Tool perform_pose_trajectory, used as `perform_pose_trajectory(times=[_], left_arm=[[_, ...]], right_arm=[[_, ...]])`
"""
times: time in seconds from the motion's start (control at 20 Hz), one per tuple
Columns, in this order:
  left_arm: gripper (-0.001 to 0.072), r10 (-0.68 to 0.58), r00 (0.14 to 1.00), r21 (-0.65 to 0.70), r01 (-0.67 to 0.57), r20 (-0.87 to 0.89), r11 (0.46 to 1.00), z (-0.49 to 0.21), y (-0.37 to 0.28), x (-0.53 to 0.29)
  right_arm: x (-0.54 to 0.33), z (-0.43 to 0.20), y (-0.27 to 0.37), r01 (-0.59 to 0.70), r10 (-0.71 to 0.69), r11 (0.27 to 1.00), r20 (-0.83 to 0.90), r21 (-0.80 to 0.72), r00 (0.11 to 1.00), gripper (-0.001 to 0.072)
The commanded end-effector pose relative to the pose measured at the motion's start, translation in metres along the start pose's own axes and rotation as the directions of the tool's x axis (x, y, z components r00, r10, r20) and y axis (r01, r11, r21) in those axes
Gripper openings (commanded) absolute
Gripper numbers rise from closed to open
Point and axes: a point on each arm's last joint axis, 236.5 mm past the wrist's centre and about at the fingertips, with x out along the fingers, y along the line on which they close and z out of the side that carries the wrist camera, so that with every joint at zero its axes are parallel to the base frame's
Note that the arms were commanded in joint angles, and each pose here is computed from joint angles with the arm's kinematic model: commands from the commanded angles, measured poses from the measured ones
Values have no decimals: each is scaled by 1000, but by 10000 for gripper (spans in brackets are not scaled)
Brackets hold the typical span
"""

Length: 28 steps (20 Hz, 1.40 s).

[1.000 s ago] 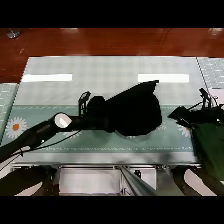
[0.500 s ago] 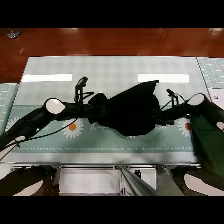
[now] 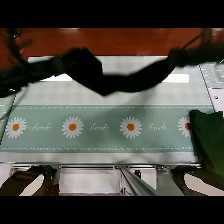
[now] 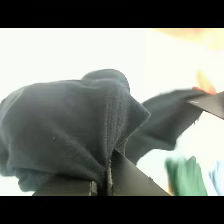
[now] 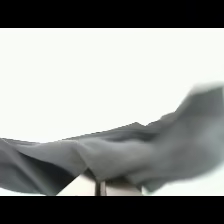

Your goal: Fold the shirts.

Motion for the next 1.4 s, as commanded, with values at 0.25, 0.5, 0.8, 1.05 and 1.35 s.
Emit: perform_pose_trajectory(times=[0.25,0.5,0.8,1.05,1.35], left_arm=[[24,76,857,310,-266,510,913,130,-93,-196],[24,251,899,334,-374,358,865,52,-91,-222],[25,340,940,168,-331,-26,929,-54,-21,-186],[25,303,897,-167,-368,-321,915,-157,92,-130],[25,300,920,-289,-367,-252,884,-155,179,-48]], right_arm=[[-283,83,134,185,29,934,583,-304,812,27],[-328,19,150,228,0,914,562,-336,827,27],[-236,-47,96,157,-87,958,279,-240,956,27],[-96,-95,10,139,-138,989,22,-55,990,27],[51,-78,-90,217,-211,970,-67,107,975,27]])
